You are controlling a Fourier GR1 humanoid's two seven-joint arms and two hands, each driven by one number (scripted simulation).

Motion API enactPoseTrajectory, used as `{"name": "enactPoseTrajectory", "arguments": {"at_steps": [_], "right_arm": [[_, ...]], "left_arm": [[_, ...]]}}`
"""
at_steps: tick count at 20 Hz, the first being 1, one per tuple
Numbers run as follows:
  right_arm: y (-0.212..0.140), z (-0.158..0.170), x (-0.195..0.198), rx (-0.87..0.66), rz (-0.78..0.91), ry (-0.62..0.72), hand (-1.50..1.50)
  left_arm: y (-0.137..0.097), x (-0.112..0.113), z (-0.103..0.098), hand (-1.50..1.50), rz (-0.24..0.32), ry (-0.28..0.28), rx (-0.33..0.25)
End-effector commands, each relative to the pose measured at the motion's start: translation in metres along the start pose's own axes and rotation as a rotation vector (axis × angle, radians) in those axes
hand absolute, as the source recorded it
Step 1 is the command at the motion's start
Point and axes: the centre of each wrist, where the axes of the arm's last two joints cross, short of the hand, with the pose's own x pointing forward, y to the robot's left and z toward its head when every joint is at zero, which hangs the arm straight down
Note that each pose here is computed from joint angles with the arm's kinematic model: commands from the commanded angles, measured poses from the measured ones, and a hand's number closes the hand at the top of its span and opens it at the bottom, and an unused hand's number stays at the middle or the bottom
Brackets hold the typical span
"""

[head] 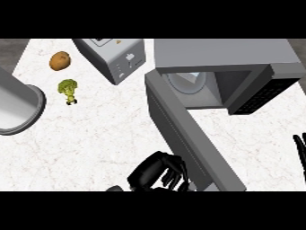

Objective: Pick up the milk, place it into the microwave and close the microwave

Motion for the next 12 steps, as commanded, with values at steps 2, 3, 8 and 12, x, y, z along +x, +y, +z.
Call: {"name": "enactPoseTrajectory", "arguments": {"at_steps": [2,3,8,12], "right_arm": [[0.01,-0.004,0.025,0.068,-0.022,-0.014,-1.5],[0.005,-0.001,0.031,0.095,-0.024,-0.006,-1.5],[0.013,-0.023,0.042,0.136,-0.024,-0.035,-1.5],[0.012,-0.031,0.049,0.188,-0.024,-0.037,-1.5]], "left_arm": [[-0.017,0.003,-0.028,1.5,-0.047,0.024,-0.018],[-0.023,0.013,-0.031,1.5,-0.059,0.01,-0.003],[-0.006,0.021,-0.054,1.5,-0.061,0.013,0.061],[0.005,0.038,-0.071,1.5,-0.067,-0.006,0.132]]}}
